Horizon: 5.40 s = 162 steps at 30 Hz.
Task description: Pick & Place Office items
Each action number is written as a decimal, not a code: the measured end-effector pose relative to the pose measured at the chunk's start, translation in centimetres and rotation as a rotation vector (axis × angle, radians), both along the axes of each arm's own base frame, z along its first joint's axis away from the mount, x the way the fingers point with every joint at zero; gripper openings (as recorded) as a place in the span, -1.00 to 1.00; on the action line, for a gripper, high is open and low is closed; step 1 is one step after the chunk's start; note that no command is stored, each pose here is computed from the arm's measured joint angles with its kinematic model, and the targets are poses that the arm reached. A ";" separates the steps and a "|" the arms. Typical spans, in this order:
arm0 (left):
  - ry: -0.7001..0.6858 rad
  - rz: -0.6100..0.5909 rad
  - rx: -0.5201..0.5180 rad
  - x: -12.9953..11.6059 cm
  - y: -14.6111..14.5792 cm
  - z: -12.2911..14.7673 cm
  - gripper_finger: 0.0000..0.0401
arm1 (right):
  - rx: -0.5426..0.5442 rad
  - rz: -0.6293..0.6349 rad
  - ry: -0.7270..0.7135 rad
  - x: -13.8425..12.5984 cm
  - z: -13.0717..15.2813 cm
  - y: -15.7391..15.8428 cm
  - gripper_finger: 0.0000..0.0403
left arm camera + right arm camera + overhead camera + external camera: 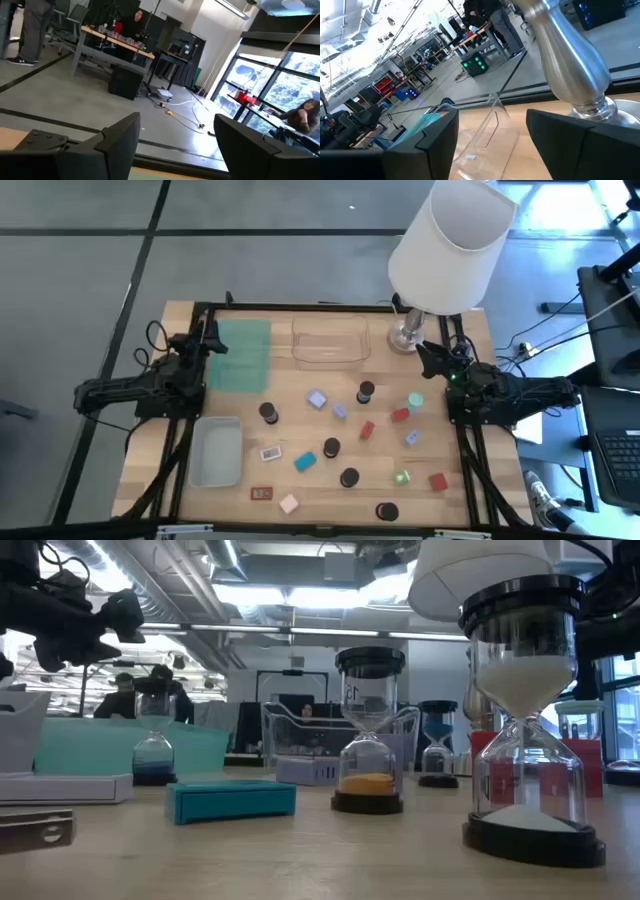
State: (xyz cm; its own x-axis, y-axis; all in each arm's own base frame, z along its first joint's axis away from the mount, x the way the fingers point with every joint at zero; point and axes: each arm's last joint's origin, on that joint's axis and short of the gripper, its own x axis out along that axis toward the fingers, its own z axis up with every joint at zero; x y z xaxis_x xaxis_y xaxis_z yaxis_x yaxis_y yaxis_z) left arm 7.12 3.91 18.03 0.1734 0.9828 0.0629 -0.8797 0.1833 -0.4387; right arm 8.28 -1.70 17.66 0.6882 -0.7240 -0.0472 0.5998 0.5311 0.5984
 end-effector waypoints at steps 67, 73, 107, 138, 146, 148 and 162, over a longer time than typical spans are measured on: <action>0.514 -1.334 -0.330 10.9 -1.7 13.1 0.25 | 0.030 0.064 -0.253 0.0 2.1 0.1 0.18; 0.652 -1.557 -0.311 12.1 -3.7 11.8 0.25 | 0.027 0.106 -0.242 0.1 2.0 0.2 0.18; 1.477 -1.670 -0.048 12.9 -6.6 6.3 0.25 | 0.026 0.056 -0.097 0.1 0.7 0.1 0.18; 1.505 -1.667 -0.159 14.4 -6.2 2.3 0.25 | 0.025 0.058 -0.062 0.1 0.4 0.1 0.18; 1.481 -1.676 -0.143 14.9 -6.2 2.1 0.25 | 0.025 0.059 -0.054 0.1 0.3 0.1 0.18; 1.464 -1.687 -0.136 15.0 -6.3 2.2 0.25 | 0.024 0.059 -0.047 0.1 0.2 0.1 0.18; 1.423 -1.684 -0.102 15.4 -6.3 2.4 0.03 | 0.023 0.059 -0.028 0.1 0.1 0.1 0.18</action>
State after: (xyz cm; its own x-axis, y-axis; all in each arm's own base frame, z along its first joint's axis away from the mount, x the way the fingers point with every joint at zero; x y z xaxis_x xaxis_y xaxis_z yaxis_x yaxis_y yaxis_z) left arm 22.52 -2.43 20.45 0.4899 -0.0944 -0.8667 0.3716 0.9219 0.1096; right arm 8.40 -1.58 17.74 0.7306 -0.6814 -0.0439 0.5511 0.5504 0.6271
